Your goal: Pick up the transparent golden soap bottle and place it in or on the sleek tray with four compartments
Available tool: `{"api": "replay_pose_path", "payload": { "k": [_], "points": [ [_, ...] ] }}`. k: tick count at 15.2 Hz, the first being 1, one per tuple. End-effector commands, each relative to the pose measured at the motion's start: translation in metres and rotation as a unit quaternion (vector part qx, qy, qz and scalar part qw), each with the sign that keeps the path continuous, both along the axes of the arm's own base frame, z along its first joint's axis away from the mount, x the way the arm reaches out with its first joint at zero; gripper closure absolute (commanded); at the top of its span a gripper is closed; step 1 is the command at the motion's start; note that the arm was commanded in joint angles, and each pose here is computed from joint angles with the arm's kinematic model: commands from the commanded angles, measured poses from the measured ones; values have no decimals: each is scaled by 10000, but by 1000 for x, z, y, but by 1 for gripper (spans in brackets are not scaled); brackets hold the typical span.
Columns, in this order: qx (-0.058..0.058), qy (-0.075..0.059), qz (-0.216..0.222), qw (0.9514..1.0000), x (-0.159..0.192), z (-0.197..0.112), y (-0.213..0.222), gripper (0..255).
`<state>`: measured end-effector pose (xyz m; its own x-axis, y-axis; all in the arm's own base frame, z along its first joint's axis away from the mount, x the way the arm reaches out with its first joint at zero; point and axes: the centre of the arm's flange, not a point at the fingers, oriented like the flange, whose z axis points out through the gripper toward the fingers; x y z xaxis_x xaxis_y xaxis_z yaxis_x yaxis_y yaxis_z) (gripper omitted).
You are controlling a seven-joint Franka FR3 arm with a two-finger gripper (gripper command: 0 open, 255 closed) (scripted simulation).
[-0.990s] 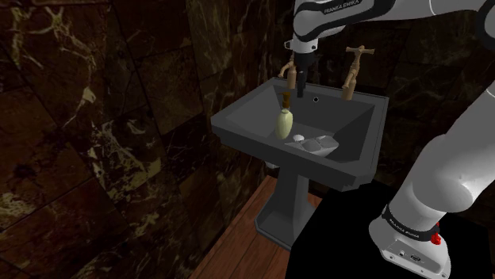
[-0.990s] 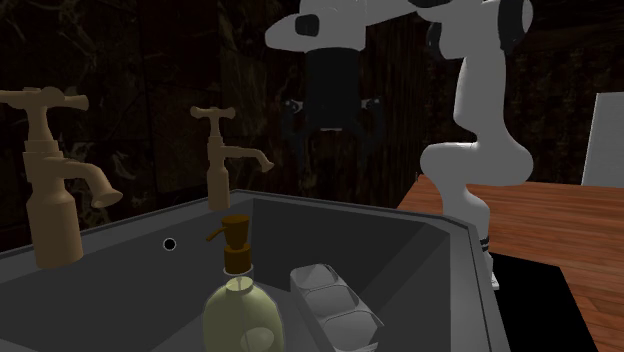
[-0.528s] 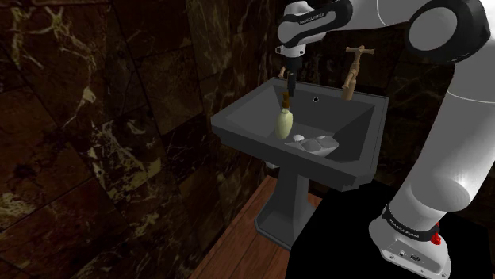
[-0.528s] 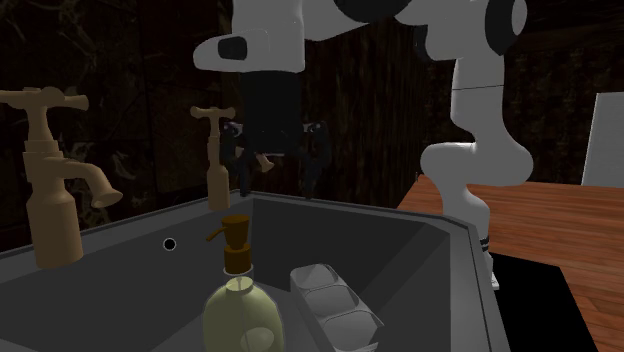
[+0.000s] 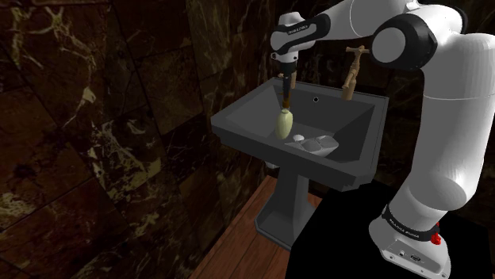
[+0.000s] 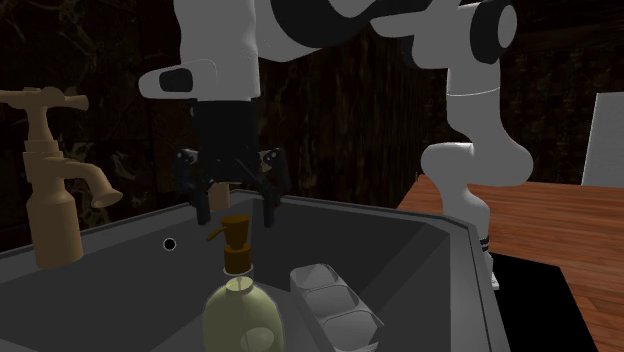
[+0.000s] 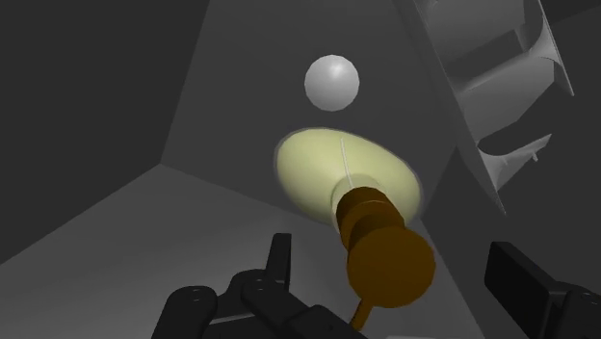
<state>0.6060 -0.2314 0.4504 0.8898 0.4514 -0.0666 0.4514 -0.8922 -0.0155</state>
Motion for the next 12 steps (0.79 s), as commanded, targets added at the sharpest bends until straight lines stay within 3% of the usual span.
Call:
{"api": "replay_pose_path", "payload": {
  "k": [1,4,11,12],
  "points": [
    [0,-2,3,10000,1,-11,0,0],
    [0,-2,3,10000,0,-24,0,0],
    [0,-2,3,10000,0,-24,0,0],
    [0,-2,3,10000,0,-24,0,255]
  ]
}}
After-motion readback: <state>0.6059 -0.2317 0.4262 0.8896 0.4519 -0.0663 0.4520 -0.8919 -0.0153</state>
